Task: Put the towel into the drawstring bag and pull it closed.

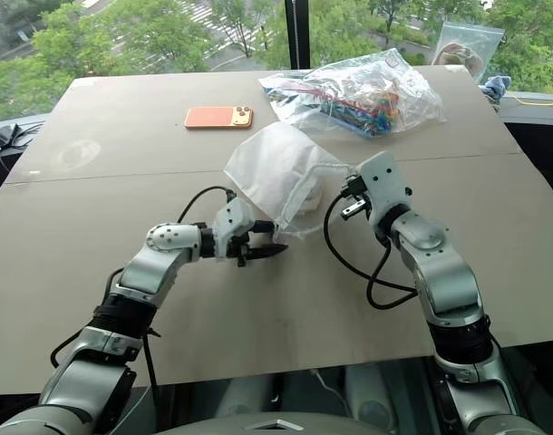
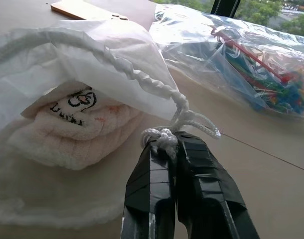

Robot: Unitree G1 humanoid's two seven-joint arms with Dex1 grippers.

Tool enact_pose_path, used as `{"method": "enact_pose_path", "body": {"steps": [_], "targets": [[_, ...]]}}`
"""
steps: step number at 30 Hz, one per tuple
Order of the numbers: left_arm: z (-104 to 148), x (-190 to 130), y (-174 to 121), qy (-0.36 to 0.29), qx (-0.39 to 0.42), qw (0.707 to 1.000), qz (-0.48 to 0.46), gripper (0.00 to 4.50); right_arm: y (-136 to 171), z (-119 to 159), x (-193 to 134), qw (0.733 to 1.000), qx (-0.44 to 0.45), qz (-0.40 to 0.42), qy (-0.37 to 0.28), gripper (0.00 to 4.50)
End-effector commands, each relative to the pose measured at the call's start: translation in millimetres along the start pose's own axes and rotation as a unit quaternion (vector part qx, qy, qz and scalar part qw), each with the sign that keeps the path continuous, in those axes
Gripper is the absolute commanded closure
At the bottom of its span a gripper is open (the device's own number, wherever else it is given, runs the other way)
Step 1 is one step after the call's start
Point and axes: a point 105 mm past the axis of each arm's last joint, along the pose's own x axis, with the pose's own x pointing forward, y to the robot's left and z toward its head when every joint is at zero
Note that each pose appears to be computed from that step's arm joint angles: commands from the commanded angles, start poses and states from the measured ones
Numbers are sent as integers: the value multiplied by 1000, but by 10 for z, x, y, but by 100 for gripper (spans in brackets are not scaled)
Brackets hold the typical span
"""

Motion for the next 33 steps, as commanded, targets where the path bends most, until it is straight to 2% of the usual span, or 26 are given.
{"method": "enact_pose_path", "body": {"steps": [1,2,9,12,15,18,20,23,25,27,30,33], "targets": [[52,-7,20,-14,-15,1000,3,403,15,148,-22,1000,-11,-2,-29,450],[59,-3,20,-18,-23,1000,4,447,17,147,-18,1000,-11,-1,-29,450],[135,-156,128,-50,-50,996,49,447,-29,154,-2,999,-15,-6,-32,450],[267,-350,235,-76,-34,993,90,447,-192,209,-27,998,-21,-34,-41,450],[505,-548,446,-100,-4,981,166,447,-429,385,-57,994,-30,-81,-73,450],[855,-803,841,-150,26,944,294,447,-628,765,-100,982,-23,-118,-144,450],[1168,-902,996,-184,60,920,341,447,-697,1067,-138,973,-22,-124,-195,450],[1594,-961,1085,-221,112,896,368,447,-736,1412,-180,961,-42,-120,-247,450],[1958,-1082,1173,-251,143,872,395,447,-753,1720,-237,948,-65,-113,-290,450],[2213,-1264,1299,-269,159,844,436,447,-803,1951,-301,937,-81,-115,-319,450],[2346,-1511,1522,-265,158,806,505,447,-883,2119,-348,930,-95,-122,-334,450],[2256,-1641,1704,-233,154,790,546,447,-1042,2113,-384,926,-108,-161,-323,450]]}}
